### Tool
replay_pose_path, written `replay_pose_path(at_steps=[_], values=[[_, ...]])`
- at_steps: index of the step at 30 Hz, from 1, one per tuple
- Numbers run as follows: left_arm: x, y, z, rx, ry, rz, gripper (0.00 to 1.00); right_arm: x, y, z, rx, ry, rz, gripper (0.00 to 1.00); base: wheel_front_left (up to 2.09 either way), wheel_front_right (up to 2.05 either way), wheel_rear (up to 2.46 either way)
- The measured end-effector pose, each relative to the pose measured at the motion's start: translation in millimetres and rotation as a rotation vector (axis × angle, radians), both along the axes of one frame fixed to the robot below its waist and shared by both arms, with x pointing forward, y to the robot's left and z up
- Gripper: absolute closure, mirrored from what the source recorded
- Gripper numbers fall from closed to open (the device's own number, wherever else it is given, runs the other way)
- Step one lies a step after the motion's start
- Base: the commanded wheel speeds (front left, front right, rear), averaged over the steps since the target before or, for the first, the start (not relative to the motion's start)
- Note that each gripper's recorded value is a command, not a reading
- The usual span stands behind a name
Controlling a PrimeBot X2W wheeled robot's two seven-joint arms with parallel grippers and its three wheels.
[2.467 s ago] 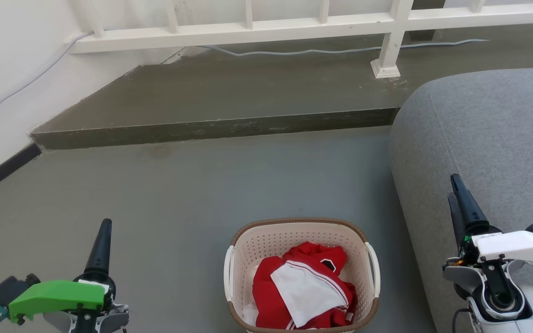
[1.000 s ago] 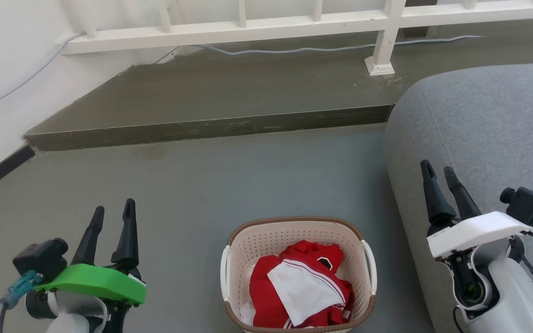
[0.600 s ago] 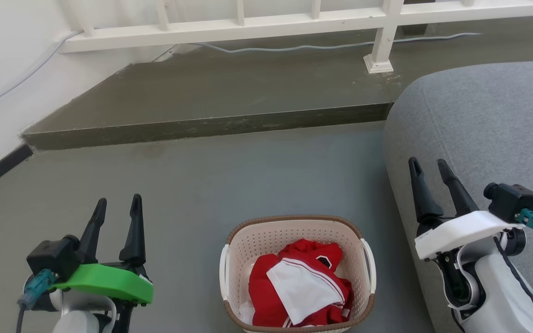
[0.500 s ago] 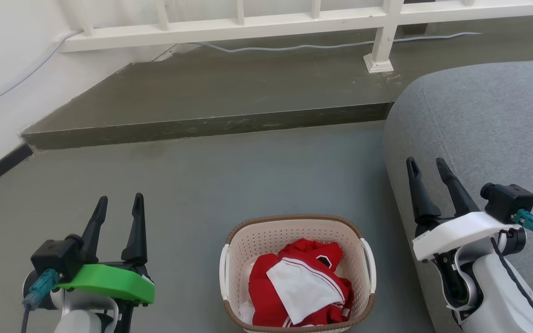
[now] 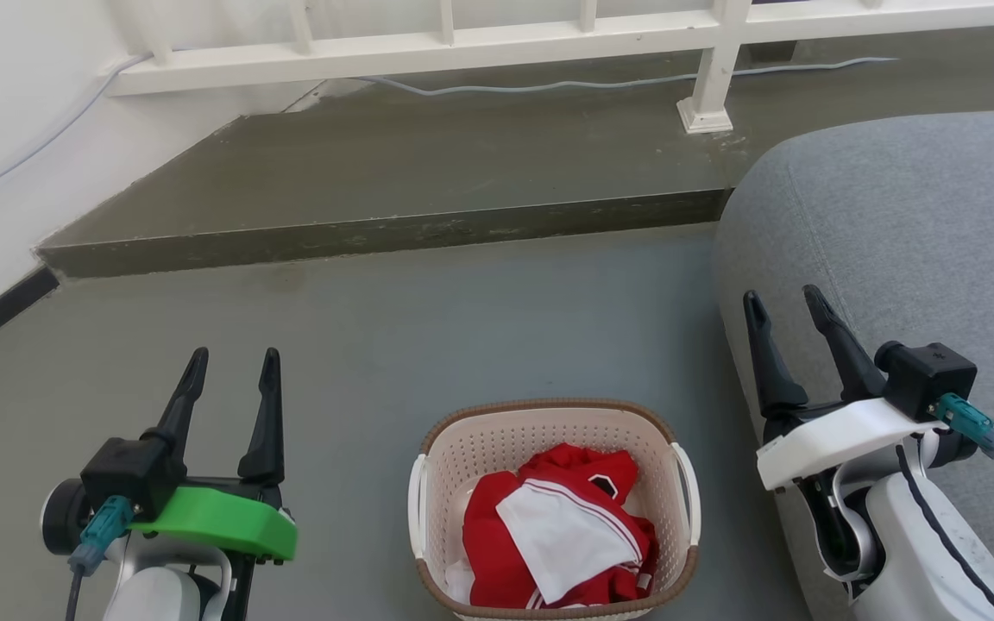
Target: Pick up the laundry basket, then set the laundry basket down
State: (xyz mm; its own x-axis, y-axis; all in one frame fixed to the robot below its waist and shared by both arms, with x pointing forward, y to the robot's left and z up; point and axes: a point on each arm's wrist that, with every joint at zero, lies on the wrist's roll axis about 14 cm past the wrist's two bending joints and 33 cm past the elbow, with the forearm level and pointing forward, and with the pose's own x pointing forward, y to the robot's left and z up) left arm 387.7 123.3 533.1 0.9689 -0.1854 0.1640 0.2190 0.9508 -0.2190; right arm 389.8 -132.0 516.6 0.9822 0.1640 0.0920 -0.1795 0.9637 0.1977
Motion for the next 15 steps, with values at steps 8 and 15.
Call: replay_pose_path(at_steps=[8, 15], values=[[0.7, 1.8, 0.5, -0.003, -0.001, 0.007, 0.0, 0.4, -2.3, 1.2, 0.0, -0.005, -0.008, 0.0, 0.0, 0.0, 0.0], [1.4, 3.3, 0.5, -0.005, -0.001, 0.012, 0.0, 0.4, -1.8, 1.6, -0.007, -0.008, -0.009, 0.0, 0.0, 0.0, 0.0]])
